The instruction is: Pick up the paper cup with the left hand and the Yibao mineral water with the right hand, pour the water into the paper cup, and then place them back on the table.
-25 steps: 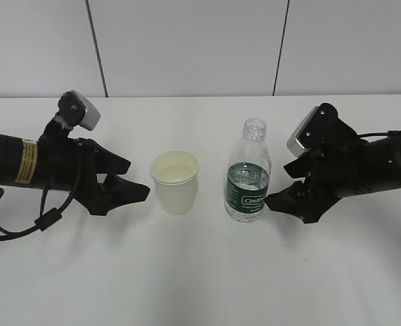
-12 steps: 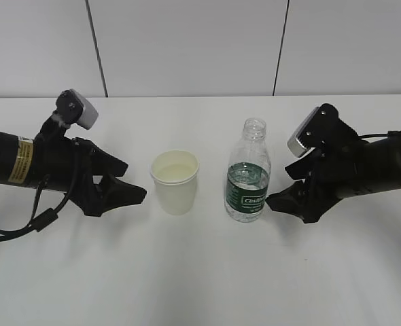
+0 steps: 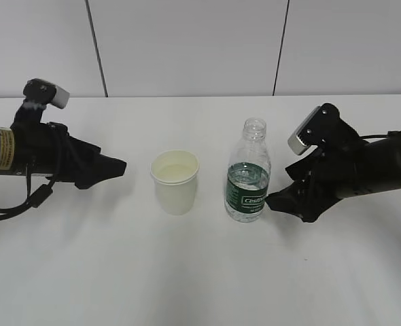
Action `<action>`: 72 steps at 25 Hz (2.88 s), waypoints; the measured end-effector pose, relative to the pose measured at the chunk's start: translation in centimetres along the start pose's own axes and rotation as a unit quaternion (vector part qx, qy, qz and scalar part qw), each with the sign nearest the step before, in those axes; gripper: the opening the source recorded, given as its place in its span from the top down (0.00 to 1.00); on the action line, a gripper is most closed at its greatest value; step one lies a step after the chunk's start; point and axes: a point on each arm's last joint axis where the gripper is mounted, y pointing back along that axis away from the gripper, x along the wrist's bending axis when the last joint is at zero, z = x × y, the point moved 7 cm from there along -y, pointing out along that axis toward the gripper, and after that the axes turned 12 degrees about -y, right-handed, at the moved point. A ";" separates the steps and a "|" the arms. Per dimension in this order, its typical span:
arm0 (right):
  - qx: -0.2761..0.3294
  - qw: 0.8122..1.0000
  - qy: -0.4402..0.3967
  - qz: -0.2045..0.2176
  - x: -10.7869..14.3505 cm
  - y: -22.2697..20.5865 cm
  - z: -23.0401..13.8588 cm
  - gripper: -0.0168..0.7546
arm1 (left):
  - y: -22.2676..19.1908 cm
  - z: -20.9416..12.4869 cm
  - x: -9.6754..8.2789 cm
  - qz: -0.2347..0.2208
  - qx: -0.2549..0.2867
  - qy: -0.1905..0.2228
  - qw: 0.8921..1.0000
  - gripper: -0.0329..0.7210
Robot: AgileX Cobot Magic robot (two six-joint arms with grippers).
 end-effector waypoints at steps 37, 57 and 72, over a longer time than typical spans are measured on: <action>-0.001 1.000 -0.025 0.003 0.1 0.0 0.0 0.21 | 10.8 -6.5 12.1 0.352 0.130 0.198 0.906 0.27; -0.005 0.999 -0.043 0.015 0.5 0.0 0.2 0.21 | 13.4 -10.7 6.1 0.257 0.358 0.229 0.868 0.28; -0.013 0.997 -0.054 0.047 1.5 0.1 0.5 0.21 | 20.1 -3.8 -0.9 0.267 0.220 0.188 0.919 0.28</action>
